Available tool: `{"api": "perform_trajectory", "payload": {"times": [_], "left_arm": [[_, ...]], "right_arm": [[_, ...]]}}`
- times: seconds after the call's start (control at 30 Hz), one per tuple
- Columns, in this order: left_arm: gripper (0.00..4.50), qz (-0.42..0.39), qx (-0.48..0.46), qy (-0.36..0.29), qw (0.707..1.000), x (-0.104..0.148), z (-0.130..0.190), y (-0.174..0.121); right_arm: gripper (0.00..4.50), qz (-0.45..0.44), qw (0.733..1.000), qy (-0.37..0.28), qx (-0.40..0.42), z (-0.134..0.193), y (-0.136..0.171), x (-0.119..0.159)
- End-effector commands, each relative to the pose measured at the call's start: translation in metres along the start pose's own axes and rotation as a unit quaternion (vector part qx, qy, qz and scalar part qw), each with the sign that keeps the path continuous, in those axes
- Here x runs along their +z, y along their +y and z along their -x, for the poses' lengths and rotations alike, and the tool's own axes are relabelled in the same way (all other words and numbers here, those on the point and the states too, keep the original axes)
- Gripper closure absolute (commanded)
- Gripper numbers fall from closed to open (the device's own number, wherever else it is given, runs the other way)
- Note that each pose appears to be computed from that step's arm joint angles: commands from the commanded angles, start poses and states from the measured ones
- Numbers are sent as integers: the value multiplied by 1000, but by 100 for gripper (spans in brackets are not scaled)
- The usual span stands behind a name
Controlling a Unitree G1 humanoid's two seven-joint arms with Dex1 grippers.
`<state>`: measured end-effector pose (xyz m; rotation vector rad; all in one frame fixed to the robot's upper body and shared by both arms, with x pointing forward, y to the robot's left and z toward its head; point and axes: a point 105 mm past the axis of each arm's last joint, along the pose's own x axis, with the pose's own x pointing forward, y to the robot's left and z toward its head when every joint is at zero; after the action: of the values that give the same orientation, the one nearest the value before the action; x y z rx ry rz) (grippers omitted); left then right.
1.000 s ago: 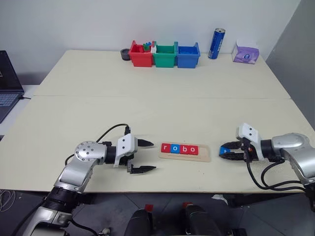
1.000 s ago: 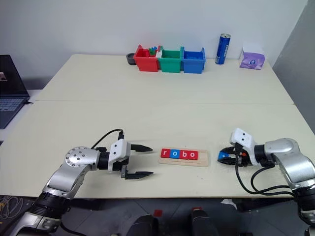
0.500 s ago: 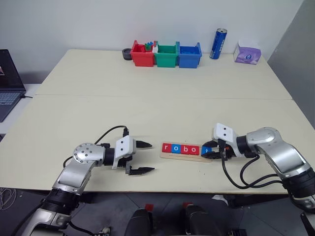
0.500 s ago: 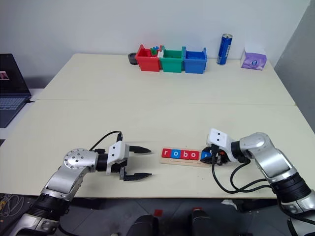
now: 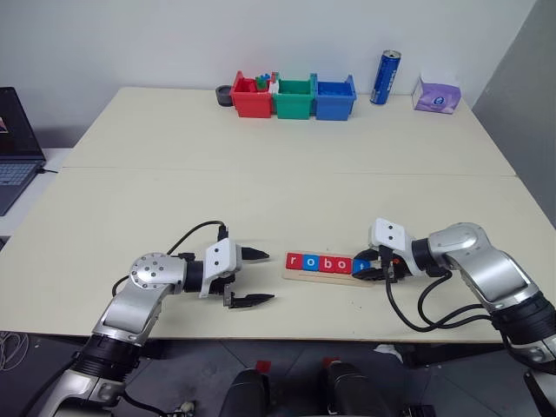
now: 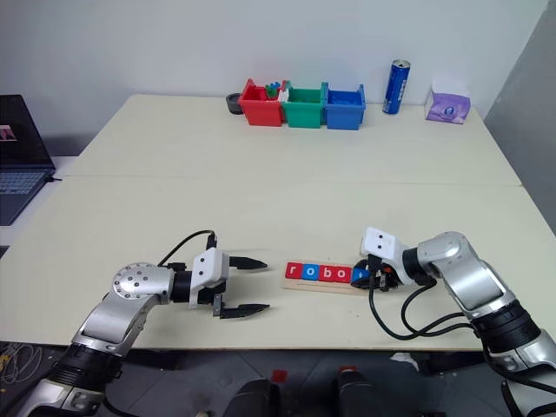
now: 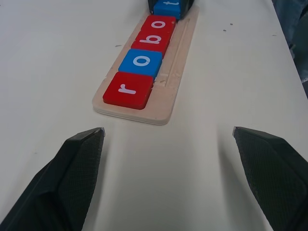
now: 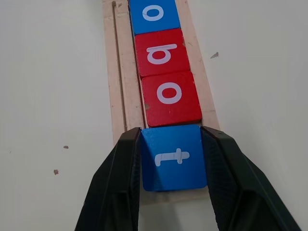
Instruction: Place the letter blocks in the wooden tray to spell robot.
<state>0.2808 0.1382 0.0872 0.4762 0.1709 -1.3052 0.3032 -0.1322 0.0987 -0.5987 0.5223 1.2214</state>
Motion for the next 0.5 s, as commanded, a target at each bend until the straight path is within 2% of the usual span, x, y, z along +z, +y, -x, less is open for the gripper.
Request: {"api": "perform_trajectory", "payload": {"times": [0.03,0.3,0.33,0.5], "left_arm": [[0,-21,7,-8,1000,11,5,2],[0,-19,7,-8,1000,10,5,2],[0,-19,7,-8,1000,10,5,2],[0,-17,9,-9,1000,10,6,0]], "right_arm": [[304,13,1000,-13,-13,4,-7,11],[18,14,999,-24,-17,7,-8,17],[4,15,999,-29,-19,8,-9,19],[4,13,998,-51,-26,19,-6,31]]}}
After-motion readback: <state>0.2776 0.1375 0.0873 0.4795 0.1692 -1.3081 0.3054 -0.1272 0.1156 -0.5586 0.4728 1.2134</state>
